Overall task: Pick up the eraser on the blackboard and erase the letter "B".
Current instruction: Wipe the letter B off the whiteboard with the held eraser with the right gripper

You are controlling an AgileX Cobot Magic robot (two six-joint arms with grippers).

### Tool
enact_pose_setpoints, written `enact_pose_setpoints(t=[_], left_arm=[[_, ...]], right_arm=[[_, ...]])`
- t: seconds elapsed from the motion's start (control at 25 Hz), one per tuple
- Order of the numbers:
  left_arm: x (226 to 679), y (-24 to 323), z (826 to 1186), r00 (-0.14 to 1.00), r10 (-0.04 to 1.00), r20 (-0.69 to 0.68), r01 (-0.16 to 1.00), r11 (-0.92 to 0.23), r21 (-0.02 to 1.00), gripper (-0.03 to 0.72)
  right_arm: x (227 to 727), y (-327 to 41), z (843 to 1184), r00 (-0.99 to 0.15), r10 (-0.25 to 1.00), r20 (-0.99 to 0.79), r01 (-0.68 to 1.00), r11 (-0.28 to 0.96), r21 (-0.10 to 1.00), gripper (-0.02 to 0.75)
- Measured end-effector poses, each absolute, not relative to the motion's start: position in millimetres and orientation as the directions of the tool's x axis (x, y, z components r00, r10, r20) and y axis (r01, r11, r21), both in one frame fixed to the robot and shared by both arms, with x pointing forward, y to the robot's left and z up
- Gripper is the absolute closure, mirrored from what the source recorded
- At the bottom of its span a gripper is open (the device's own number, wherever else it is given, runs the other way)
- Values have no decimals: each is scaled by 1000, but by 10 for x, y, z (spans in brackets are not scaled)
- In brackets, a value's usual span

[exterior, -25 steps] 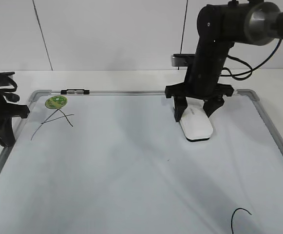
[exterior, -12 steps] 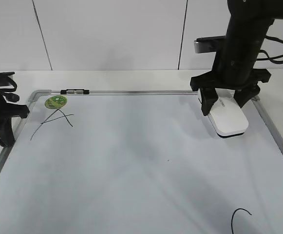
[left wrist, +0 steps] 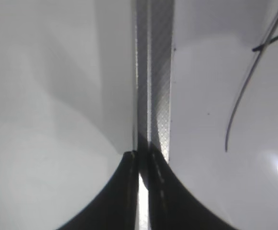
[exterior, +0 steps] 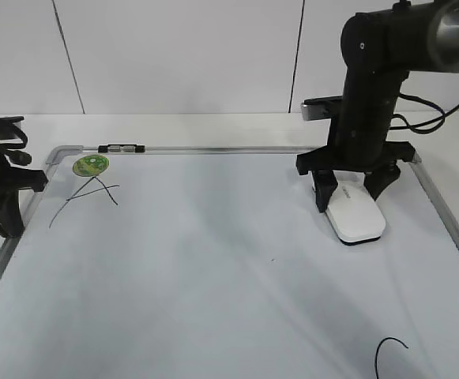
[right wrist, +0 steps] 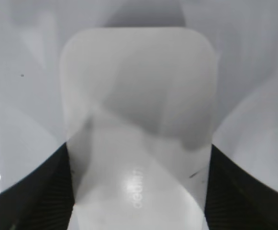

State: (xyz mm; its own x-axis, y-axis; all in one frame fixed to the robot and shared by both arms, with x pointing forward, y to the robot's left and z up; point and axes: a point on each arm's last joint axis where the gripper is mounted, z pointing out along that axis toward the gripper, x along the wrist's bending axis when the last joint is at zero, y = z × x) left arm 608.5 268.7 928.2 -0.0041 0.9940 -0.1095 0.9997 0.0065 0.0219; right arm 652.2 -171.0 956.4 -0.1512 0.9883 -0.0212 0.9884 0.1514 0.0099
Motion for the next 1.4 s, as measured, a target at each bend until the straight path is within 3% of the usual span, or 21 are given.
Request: enact_pose_setpoints(t=[0.48, 0.8, 0.96, 1.24, 1.4], left_arm=[[6085, 2693, 9282, 1, 995, -103, 1000, 2, 22, 671], [6084, 2693, 9282, 1, 995, -103, 1000, 2, 22, 671], [6083, 2693, 9282, 1, 995, -103, 1000, 1, 20, 672], [6084, 2693, 9282, 1, 995, -103, 1000, 2, 22, 672], [6086, 2692, 9282, 0, 995, -104, 1000, 3, 23, 672]], right_arm=[[6576, -1483, 9493, -175, 984, 16, 985, 175, 4, 205], [6335, -437, 9476, -371, 925, 77, 928, 368, 59, 205], [6290, -222, 9476, -411, 908, 82, 911, 407, 62, 205], [6459, -432, 9475, -346, 935, 81, 938, 341, 63, 206], [6749, -918, 9481, -233, 970, 75, 970, 226, 84, 206]])
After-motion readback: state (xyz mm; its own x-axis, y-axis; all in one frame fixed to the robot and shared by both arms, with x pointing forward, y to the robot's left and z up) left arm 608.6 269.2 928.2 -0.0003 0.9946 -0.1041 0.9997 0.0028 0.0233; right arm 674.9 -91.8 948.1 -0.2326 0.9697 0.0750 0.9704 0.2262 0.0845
